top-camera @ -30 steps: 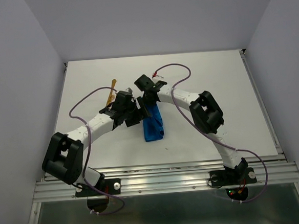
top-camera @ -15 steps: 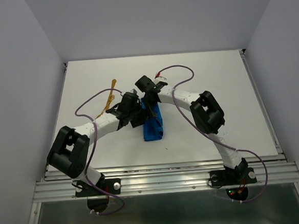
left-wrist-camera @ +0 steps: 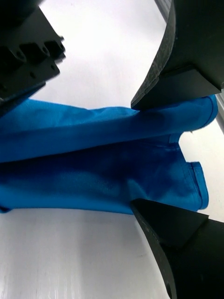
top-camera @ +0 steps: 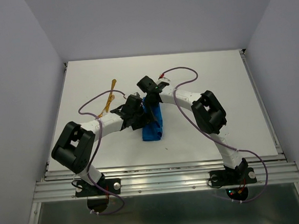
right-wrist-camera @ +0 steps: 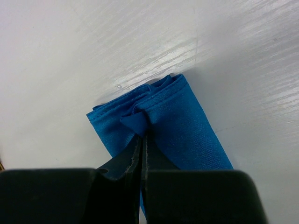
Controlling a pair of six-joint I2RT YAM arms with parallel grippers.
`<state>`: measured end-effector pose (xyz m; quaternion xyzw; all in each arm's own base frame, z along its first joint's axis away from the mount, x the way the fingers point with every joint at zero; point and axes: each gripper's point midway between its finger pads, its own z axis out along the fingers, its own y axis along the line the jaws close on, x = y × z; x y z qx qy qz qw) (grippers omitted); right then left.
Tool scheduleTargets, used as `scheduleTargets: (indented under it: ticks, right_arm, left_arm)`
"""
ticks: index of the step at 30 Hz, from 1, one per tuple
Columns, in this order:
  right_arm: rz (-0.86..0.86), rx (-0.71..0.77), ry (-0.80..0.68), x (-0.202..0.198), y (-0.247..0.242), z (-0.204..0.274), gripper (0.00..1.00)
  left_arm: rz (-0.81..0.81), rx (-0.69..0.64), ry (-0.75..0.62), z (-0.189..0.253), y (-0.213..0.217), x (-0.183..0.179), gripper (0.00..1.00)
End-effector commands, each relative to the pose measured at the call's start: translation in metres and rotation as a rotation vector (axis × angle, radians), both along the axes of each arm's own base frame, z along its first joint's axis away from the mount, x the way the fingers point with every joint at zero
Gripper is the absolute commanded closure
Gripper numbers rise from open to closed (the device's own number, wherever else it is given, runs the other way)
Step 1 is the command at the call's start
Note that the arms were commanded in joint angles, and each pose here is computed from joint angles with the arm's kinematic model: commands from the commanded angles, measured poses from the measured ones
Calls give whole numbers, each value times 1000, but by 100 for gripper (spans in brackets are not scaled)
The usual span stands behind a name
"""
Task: Fold the napkin into a case and place the utensils inside
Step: Fold the 2/3-rectangle-folded napkin at the center of the board.
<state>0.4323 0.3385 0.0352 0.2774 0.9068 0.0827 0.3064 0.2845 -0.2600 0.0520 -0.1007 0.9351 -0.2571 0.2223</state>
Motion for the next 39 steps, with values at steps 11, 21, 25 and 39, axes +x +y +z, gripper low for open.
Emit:
scheduleTargets:
  ticks: [11,21,25,39]
  right_arm:
    - [-62,-109,83,-13,-42,-23,99]
    - [-31,-114,91,-12,-39,-26,99]
    - [37,-114,94,-9,-30,-23,99]
    - [219,-12,-118,-4,-17,72,27]
  left_arm:
    - [-57,169,-47,-5,19,2,23]
    - [-99,172,-42,-21,16,1,46]
    - [-111,153,-43,-22,12,0,69]
    - [-121,104,-52,-18,8,-3,100]
